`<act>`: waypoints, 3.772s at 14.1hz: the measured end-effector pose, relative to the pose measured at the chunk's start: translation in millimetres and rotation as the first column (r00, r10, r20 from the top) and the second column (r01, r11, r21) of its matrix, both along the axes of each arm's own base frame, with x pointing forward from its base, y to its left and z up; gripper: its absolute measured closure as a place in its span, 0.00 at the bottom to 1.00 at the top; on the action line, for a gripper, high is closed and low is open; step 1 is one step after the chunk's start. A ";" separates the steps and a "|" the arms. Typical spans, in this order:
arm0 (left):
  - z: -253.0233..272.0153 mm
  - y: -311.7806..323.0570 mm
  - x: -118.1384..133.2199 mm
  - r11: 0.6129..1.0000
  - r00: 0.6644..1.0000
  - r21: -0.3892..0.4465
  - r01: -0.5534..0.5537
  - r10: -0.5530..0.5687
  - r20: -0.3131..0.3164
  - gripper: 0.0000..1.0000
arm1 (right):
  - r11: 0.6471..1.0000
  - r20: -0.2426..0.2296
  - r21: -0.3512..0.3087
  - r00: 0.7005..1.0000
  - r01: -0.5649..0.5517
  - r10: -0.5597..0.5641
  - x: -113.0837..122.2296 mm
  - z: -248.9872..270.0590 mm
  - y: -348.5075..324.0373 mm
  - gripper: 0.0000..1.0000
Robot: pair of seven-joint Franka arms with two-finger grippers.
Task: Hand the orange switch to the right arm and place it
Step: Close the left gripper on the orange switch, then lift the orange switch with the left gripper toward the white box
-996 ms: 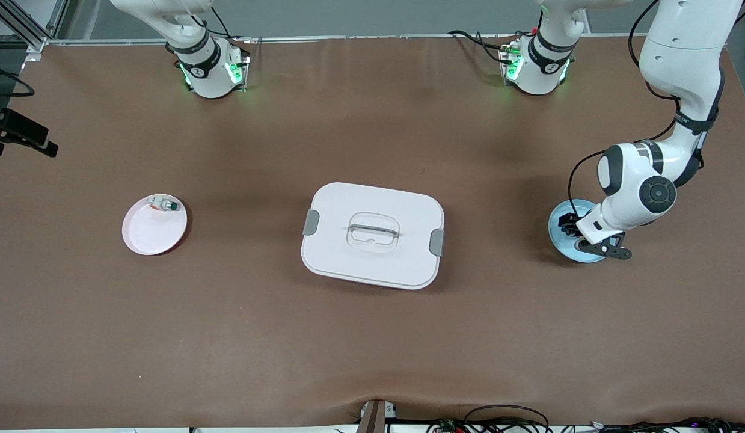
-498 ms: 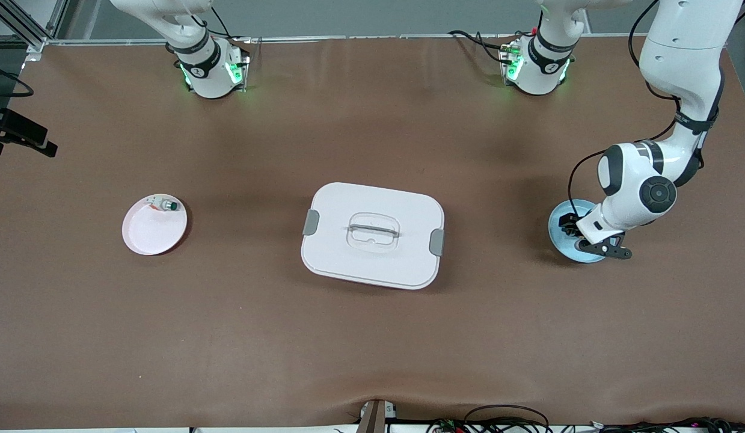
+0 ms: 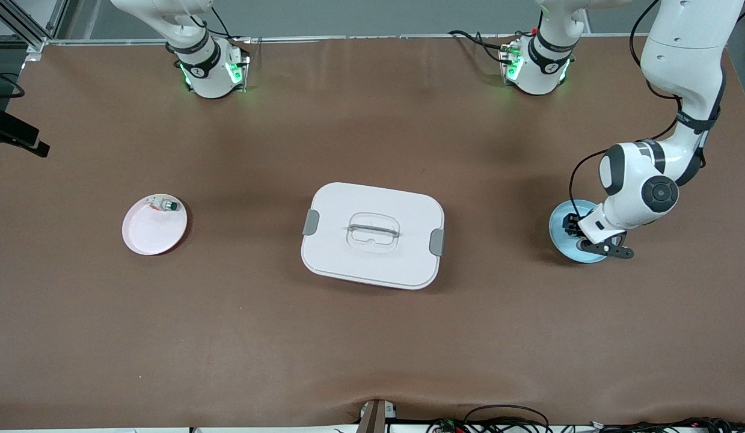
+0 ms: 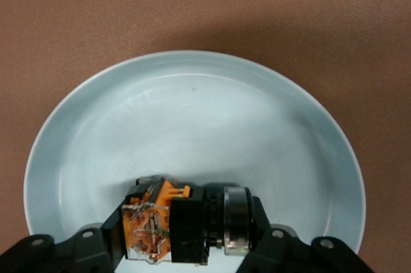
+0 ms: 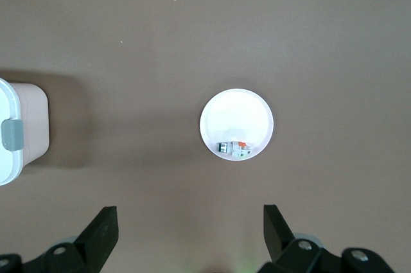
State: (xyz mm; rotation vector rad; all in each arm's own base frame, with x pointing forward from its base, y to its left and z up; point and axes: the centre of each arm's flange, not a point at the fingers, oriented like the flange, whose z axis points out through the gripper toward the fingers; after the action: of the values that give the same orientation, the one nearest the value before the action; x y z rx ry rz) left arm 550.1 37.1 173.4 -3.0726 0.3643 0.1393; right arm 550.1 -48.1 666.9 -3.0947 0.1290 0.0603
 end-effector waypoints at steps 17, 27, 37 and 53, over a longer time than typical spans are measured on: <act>2.9 -1.3 2.3 1.000 1.000 0.000 0.002 -0.002 0.007 0.27 | 1.000 0.000 0.000 1.000 0.000 0.000 0.0 0.0 0.2 0.00; 27.9 -3.4 10.2 1.000 1.000 -0.001 0.005 -0.005 0.025 0.27 | 1.000 0.000 0.000 1.000 -0.001 0.001 0.0 0.0 0.2 0.00; 60.2 -6.9 21.2 1.000 1.000 0.000 -0.028 0.028 -0.001 0.27 | 1.000 0.000 0.000 1.000 -0.001 0.001 0.0 0.0 0.3 0.00; 173.5 -20.9 39.6 0.983 0.971 -0.055 -0.173 0.161 -0.174 0.27 | 1.000 0.000 0.001 1.000 -0.018 0.018 0.7 0.0 8.2 0.00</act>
State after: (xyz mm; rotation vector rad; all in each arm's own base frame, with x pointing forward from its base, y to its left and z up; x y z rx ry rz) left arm 589.7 16.1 346.9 -3.1661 0.1168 0.4046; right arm 550.8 -40.0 666.9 -3.0950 0.1015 0.0606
